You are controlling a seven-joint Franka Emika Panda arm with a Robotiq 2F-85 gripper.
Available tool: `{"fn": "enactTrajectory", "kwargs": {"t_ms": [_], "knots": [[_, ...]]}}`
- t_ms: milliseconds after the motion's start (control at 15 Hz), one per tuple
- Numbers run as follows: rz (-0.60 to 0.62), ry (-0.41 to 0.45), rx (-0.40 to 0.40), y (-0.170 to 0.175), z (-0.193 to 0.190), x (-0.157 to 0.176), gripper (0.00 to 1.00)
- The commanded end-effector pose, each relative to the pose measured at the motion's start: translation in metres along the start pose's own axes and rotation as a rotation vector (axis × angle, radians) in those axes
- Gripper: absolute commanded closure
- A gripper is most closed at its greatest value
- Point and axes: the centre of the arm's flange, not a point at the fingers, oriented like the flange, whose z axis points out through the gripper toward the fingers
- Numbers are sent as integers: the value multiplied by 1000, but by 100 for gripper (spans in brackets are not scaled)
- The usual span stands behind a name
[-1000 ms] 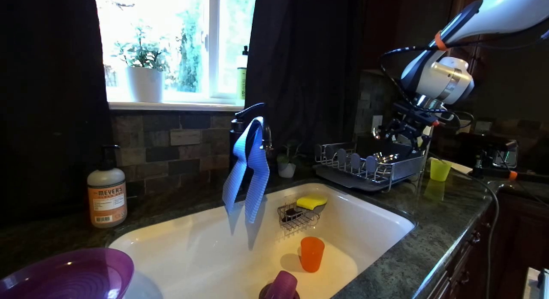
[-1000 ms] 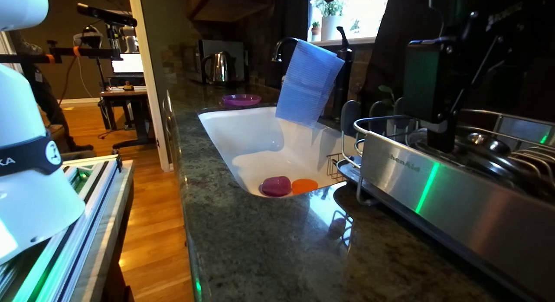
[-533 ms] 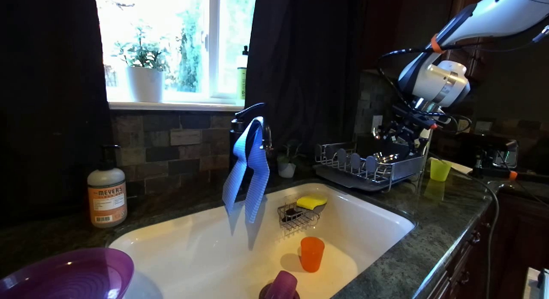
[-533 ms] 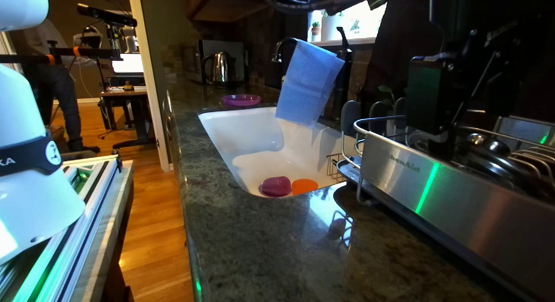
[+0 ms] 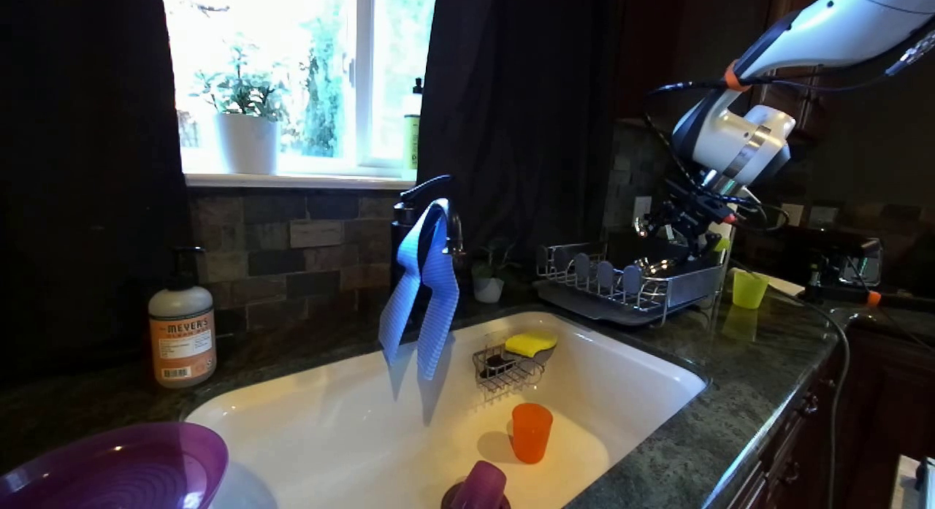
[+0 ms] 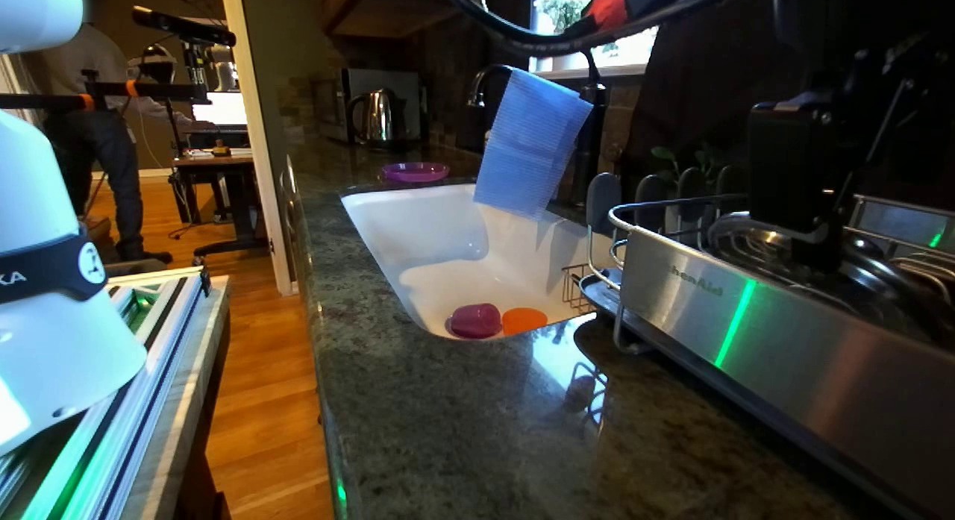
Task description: Lift the lid and make it stand upright on the dish rack
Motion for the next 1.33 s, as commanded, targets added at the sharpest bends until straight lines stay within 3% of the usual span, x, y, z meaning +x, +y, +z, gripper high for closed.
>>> {"fn": "enactTrajectory", "kwargs": {"t_ms": [0,533,600,667,933,1133,1200,1267], "knots": [[-18,11,54,-15,5,6,0],[-67,-147,25,-50,15,-4,0],[-68,-166,20,-52,15,-5,9],[-68,-180,16,-53,14,-5,26],[-44,-198,-12,-48,7,-5,58],[14,-181,-50,-39,1,3,78],[34,-168,-58,-37,-1,6,78],[53,-163,-68,-35,-4,9,85]]}}
